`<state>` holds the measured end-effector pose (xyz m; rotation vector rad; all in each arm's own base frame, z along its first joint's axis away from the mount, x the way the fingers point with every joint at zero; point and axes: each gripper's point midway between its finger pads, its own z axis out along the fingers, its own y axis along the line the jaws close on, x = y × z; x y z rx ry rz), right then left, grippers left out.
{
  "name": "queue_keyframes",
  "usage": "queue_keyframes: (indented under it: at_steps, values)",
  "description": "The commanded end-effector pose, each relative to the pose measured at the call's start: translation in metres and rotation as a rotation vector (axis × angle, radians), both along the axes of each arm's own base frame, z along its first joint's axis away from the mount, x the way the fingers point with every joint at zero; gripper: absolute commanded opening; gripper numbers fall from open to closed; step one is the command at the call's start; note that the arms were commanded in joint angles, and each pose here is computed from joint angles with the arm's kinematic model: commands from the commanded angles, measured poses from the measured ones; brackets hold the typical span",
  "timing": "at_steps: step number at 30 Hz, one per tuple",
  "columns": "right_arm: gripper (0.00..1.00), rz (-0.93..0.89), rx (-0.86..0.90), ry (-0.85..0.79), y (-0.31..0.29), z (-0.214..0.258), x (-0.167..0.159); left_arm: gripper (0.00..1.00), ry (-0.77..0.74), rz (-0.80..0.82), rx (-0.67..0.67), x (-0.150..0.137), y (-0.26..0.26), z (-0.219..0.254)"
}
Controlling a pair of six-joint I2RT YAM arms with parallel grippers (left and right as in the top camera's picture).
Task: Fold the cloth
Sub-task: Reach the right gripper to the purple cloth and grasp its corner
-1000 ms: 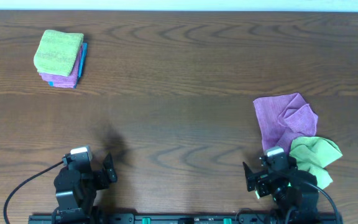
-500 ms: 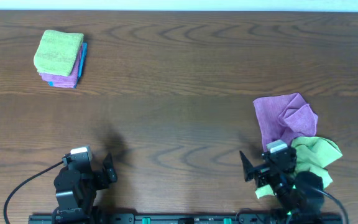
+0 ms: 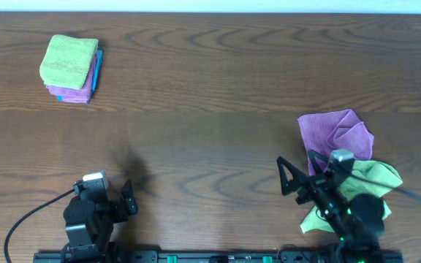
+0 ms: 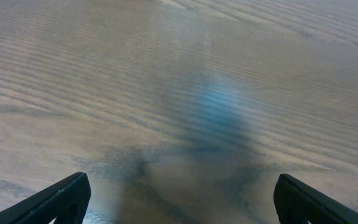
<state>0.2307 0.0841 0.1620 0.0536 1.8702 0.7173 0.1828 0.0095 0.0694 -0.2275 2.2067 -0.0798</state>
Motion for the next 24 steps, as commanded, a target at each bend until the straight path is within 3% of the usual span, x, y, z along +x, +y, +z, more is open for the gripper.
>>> queue_keyframes:
  at_steps: [1,10,17,24]
  values:
    - [0.99,-0.069,0.013,0.105,-0.009,-0.011,0.016,0.96,0.025,0.019,-0.005,-0.003,0.002,-0.009]
    - [0.99,-0.144,-0.138,0.4,-0.025,-0.011,0.071,0.95,0.025,0.019,-0.005,-0.003,0.002,-0.009]
    - [0.99,-0.393,-0.371,0.608,-0.086,-0.019,0.09,0.95,0.025,0.019,-0.005,-0.003,0.002,-0.009]
    - [0.99,-0.434,-0.454,0.591,-0.12,0.0,0.102,0.95,0.025,0.019,-0.005,-0.003,0.002,-0.009]
